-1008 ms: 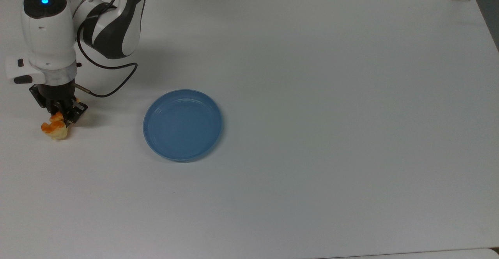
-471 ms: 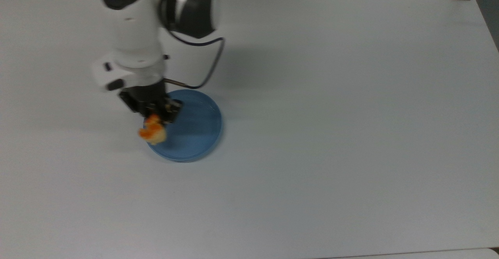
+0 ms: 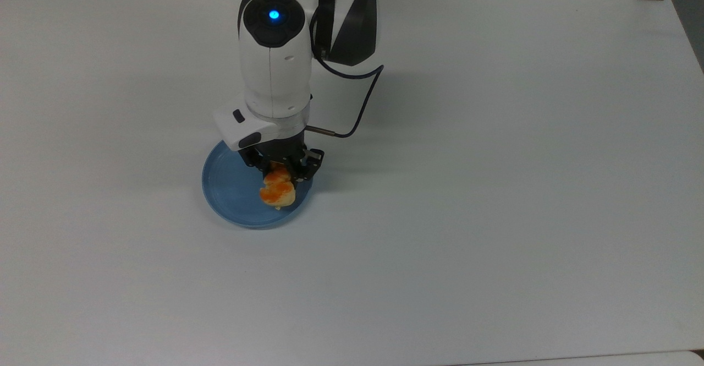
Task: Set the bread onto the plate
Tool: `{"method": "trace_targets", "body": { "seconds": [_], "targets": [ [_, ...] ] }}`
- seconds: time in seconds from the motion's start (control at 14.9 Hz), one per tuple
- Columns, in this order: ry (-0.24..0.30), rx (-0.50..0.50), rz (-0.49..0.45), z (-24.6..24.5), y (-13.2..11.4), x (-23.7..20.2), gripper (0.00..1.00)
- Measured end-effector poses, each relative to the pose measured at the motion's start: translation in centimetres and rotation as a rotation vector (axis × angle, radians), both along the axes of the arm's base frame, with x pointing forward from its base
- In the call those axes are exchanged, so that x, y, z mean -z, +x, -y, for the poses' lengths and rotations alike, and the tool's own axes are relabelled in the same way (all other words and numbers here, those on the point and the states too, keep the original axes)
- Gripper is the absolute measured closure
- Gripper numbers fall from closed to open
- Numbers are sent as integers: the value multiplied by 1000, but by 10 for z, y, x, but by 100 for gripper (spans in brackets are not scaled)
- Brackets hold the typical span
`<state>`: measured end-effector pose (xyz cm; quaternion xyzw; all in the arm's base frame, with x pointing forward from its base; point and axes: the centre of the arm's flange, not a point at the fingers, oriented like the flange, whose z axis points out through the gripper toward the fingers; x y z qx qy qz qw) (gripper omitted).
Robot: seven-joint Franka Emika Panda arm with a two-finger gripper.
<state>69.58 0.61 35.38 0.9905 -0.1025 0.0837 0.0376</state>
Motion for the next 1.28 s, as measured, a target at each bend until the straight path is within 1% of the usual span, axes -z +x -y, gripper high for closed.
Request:
{"method": "trace_targets", "body": {
  "seconds": [0.07, 0.13, 0.2, 0.27, 0.34, 0.47, 0.54, 0.61, 0.67, 0.87, 1.01, 1.08, 1.14, 1.28],
  "targets": [
    [-12, 6, -2, 9, 0, 1, 49],
    [-17, 4, -2, 14, 0, 0, 41],
    [-21, -2, -2, 18, 0, -1, 38],
    [-26, -8, -4, 21, 0, -1, 38],
    [-40, -14, -7, 23, -1, 0, 32],
    [-76, -32, -19, 25, -2, 2, 13],
    [-82, -28, -25, 25, -3, 2, 3],
    [-82, -19, -37, 24, -4, -1, 0],
    [-77, -13, -55, 24, -7, -10, 0],
    [-16, -26, -119, 7, -30, -80, 0],
    [23, -59, -156, -11, -57, -133, 0],
    [32, -81, -177, -22, -72, -157, 0],
    [36, -116, -210, -39, -94, -183, 0],
    [30, -140, -263, -55, -115, -200, 0]
  ]
}}
